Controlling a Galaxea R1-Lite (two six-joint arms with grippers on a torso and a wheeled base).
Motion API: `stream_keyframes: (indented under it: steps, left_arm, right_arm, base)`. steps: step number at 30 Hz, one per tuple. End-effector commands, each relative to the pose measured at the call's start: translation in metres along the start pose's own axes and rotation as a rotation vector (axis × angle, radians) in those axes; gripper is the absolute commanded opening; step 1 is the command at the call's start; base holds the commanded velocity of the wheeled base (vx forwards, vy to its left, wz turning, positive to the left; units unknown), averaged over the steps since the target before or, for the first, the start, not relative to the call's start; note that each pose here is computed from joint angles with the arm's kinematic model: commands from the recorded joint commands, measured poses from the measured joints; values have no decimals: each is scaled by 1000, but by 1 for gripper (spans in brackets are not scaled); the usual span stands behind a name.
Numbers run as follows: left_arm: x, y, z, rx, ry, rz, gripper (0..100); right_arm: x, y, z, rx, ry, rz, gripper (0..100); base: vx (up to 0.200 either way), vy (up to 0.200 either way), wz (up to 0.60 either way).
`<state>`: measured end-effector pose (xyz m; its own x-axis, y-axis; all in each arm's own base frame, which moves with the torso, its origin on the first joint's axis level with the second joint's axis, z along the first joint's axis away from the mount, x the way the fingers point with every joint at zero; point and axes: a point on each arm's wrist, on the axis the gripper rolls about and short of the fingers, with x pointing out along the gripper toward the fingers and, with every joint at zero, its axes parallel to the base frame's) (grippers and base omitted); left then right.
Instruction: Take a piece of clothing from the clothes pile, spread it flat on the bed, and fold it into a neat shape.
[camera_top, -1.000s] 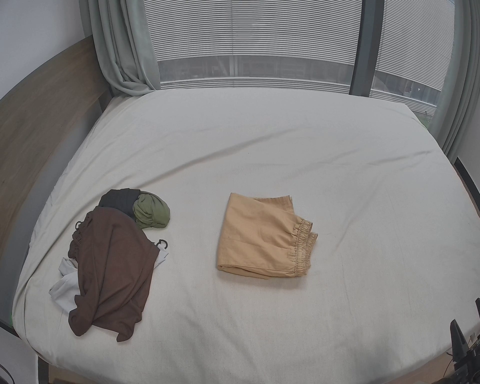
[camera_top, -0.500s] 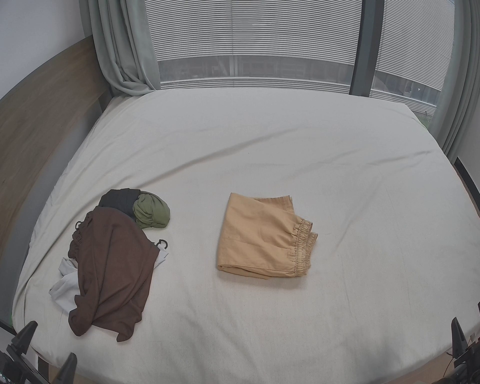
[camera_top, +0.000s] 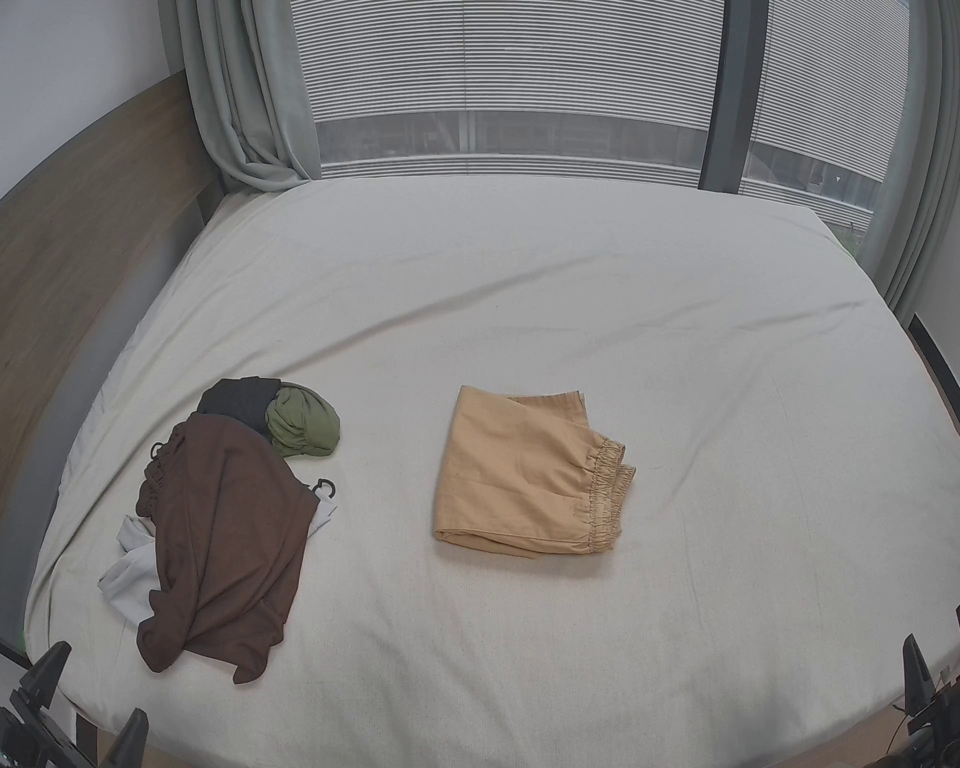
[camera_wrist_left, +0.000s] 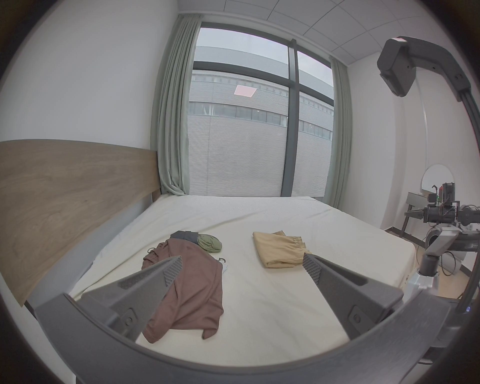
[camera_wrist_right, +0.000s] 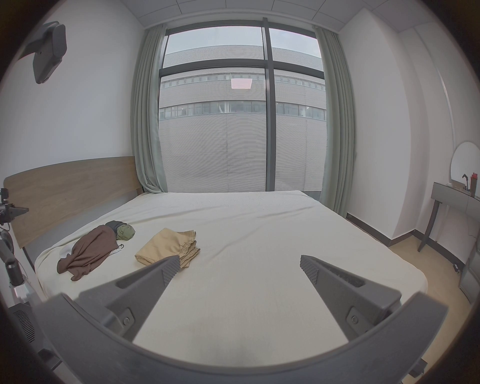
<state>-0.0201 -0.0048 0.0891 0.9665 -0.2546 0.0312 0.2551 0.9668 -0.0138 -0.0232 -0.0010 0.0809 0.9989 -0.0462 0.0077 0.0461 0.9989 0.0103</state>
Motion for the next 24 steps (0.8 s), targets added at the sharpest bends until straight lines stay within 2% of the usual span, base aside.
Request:
stream_keyframes:
  steps: [1,2,4,5,8,18,24]
  left_arm:
    - [-4,0,-6,21,-43,83,100]
    - [-4,0,-6,21,-43,83,100]
    - [-4,4,-11,8,8,259,100]
    - [-5,5,-14,13,42,284,100]
    - [-4,4,-13,19,33,258,100]
    - [-4,4,-13,24,30,253,100]
    - [-4,4,-13,22,30,253,100]
  right_arm:
    - [0,0,-5,2,6,-1,100]
    - [0,0,-5,2,6,-1,100]
    - [0,0,-5,4,6,-3,100]
    - [0,0,-5,4,6,-3,100]
    - [0,0,-5,5,8,-3,100]
    - [0,0,-5,-4,6,-3,100]
    - [0,1,-5,-7,6,35,100]
  base:
    - [0,0,0]
    - [0,0,0]
    - [0,0,0]
    - [0,0,0]
    - [0,0,0]
    - [0,0,0]
    - [0,0,0]
